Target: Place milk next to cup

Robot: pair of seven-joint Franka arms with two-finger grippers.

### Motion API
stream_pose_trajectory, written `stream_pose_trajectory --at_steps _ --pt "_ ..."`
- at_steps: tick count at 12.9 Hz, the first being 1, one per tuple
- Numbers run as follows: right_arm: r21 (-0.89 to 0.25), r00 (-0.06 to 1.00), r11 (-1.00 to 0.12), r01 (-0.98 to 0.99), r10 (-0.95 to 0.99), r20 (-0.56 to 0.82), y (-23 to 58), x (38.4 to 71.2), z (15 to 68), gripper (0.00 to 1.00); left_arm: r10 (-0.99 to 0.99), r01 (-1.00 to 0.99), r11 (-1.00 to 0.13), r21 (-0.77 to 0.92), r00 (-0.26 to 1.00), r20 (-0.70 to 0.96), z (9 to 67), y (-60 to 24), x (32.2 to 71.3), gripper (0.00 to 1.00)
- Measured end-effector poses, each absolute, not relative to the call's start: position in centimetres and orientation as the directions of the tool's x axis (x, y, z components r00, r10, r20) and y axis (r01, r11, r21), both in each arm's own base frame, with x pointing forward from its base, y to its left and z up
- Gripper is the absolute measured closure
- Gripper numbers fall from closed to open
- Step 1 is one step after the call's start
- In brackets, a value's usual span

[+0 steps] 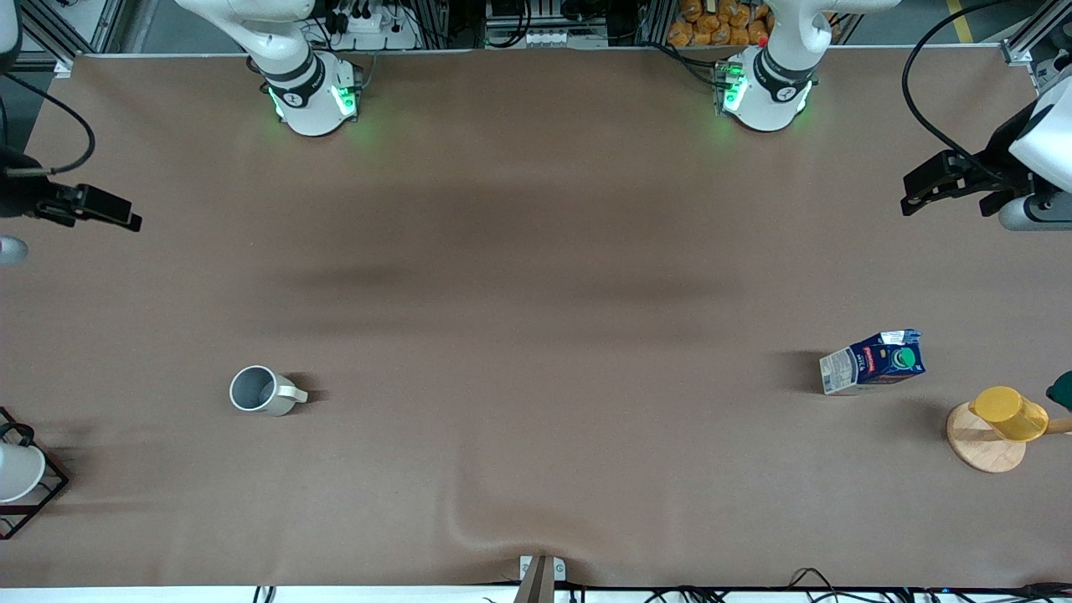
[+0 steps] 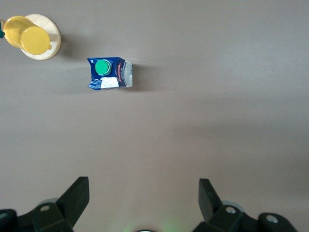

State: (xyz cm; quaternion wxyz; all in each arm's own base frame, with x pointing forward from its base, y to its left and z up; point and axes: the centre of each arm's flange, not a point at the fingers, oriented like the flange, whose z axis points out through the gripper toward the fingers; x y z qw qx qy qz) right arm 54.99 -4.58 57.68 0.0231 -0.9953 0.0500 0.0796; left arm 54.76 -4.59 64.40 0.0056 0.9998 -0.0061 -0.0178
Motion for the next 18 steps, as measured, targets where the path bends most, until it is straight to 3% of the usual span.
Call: stream_pose_trajectory --at_steps 7,12,18 --pt "-0.038 0.979 -0.994 -0.102 -0.094 -0.181 -4.5 55.1 56.7 0.0 -0.008 -0.008 -1.0 0.014 1.0 -0.005 64.4 -4.4 55.3 0.0" --pt "-0.039 0.985 -0.994 -0.106 -0.099 -0.14 -4.8 56.6 54.9 0.0 0.085 0.085 -0.996 0.012 0.996 0.004 60.5 0.8 58.7 0.0" --pt "-0.042 0.989 -0.993 -0.112 -0.108 -0.097 -5.2 62.9 43.4 0.0 0.128 0.127 -0.991 -0.03 0.992 -0.015 52.4 4.3 63.3 0.0"
